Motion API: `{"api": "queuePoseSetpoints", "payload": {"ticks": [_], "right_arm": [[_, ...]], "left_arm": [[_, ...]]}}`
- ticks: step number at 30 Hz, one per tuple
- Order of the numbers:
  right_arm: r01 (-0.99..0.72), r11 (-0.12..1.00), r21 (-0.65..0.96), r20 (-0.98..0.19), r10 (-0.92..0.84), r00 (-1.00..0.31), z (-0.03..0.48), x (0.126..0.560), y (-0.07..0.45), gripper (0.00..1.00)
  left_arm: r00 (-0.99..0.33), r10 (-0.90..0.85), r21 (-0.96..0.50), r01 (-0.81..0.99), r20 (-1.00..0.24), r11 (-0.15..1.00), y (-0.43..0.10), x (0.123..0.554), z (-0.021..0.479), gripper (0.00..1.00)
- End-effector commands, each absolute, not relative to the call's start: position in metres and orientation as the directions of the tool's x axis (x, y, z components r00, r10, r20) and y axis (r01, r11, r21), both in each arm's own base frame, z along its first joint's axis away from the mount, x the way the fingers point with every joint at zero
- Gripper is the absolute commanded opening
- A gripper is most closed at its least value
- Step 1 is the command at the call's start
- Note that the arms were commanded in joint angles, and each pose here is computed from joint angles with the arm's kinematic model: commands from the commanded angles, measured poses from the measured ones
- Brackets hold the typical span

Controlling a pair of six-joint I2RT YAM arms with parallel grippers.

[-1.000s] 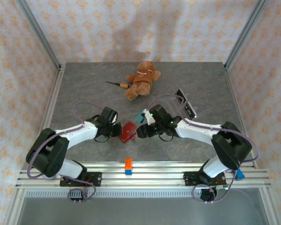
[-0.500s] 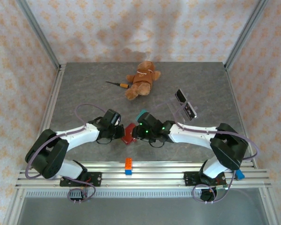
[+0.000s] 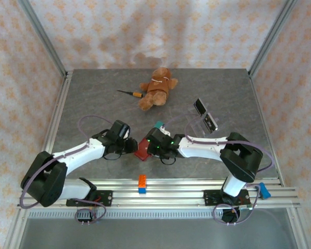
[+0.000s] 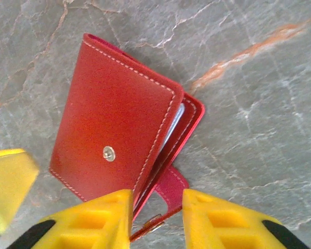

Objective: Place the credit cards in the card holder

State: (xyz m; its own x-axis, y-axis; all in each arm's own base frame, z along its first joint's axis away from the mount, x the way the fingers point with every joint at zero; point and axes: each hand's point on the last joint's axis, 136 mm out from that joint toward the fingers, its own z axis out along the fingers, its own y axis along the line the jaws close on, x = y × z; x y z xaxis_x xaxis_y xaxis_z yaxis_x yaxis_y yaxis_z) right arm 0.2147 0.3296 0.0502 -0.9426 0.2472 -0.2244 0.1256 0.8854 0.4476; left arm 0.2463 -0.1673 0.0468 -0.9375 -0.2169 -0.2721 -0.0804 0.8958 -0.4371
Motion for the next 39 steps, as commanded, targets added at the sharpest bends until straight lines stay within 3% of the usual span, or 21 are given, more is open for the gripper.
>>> {"api": "queuePoseSetpoints", "payload": {"ticks": [1,3,7,14,16,21,31,39], "right_arm": [[0.126,0.901,0.416,-0.285,0.261,-0.922,0.058,0.221,0.317,0.2],[0.113,0.906,0.409,-0.309,0.254,-0.917,0.062,0.223,0.314,0.12],[0.079,0.915,0.395,-0.356,0.232,-0.905,0.073,0.227,0.309,0.0],[-0.02,0.943,0.333,-0.407,0.125,-0.905,0.09,0.23,0.298,0.0],[-0.075,0.943,0.323,-0.417,0.071,-0.906,0.092,0.233,0.293,0.0],[-0.2,0.898,0.392,-0.39,-0.035,-0.92,0.09,0.24,0.296,0.0],[-0.189,0.896,0.401,-0.358,-0.036,-0.933,0.074,0.249,0.303,0.18],[-0.16,0.927,0.338,-0.377,-0.022,-0.926,0.077,0.25,0.285,0.24]], "left_arm": [[-0.933,-0.198,-0.424,-0.056,-0.299,0.904,-0.164,0.251,0.056,0.42],[-0.933,-0.19,-0.423,-0.046,-0.306,0.905,-0.165,0.255,0.055,0.47],[-0.943,-0.177,-0.443,-0.035,-0.282,0.896,-0.174,0.26,0.049,0.48],[-0.949,-0.171,-0.474,-0.026,-0.265,0.88,-0.182,0.262,0.047,0.46],[-0.951,-0.178,-0.506,-0.026,-0.253,0.862,-0.19,0.26,0.045,0.41],[-0.911,-0.21,-0.582,0.04,-0.356,0.812,-0.216,0.255,0.059,0.34],[-0.915,-0.249,-0.583,-0.02,-0.316,0.812,-0.219,0.245,0.034,0.3],[-0.916,-0.246,-0.56,-0.028,-0.317,0.828,-0.216,0.246,0.031,0.3]]}}
